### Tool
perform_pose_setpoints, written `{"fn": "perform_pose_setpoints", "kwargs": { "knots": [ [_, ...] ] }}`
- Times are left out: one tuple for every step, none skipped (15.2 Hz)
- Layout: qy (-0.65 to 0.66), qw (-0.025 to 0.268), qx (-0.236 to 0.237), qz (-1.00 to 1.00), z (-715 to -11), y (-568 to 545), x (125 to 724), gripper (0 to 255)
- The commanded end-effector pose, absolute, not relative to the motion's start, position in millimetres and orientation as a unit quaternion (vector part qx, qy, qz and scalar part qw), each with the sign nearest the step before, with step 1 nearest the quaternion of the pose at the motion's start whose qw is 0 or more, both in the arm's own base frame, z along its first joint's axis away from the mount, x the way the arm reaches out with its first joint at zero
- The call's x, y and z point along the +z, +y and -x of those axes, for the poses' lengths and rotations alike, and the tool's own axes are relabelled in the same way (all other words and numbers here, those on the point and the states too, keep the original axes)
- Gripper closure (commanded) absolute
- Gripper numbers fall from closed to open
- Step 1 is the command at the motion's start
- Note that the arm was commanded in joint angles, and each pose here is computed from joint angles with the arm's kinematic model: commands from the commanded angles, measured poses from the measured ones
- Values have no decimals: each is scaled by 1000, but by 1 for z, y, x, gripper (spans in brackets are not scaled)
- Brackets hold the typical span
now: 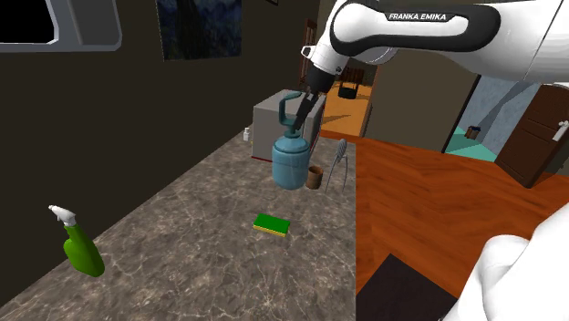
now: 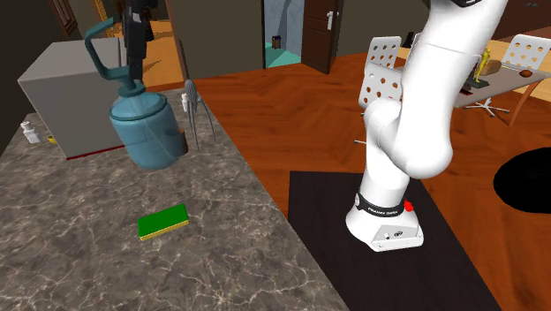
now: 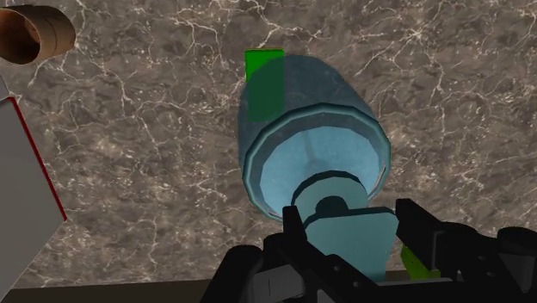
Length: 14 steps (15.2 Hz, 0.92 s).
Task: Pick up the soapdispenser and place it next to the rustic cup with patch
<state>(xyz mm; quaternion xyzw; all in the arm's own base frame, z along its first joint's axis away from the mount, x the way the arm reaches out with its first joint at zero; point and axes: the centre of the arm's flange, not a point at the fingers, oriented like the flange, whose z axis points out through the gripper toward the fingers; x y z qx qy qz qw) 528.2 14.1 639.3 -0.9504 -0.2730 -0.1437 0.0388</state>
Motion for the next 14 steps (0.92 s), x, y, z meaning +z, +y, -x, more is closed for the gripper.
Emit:
{"fn": "perform_pose_setpoints", "kwargs": {
  "knots": [
    [-274, 38, -144, 950, -544, -4, 630, 255],
    [-274, 38, -144, 950, -553, -13, 626, 255],
    [-274, 38, -144, 950, -561, -22, 621, 255],
    [-274, 38, -144, 950, -570, -31, 616, 255],
    [-274, 38, -144, 950, -578, -40, 612, 255],
    [-274, 38, -144, 950, -587, -49, 607, 255],
    [-274, 38, -144, 950, -595, -58, 603, 255],
    [-274, 38, -144, 950, -604, -67, 598, 255],
    [-274, 38, -144, 950, -612, -76, 593, 255],
    [-274, 38, -144, 950, -621, -85, 589, 255],
    [-274, 38, -144, 950, -629, -94, 584, 255],
    [-274, 38, -144, 950, -638, -103, 580, 255],
    [-274, 38, -144, 950, -646, -112, 575, 255],
    [-274, 38, -144, 950, -655, -121, 570, 255]
  ]
}}
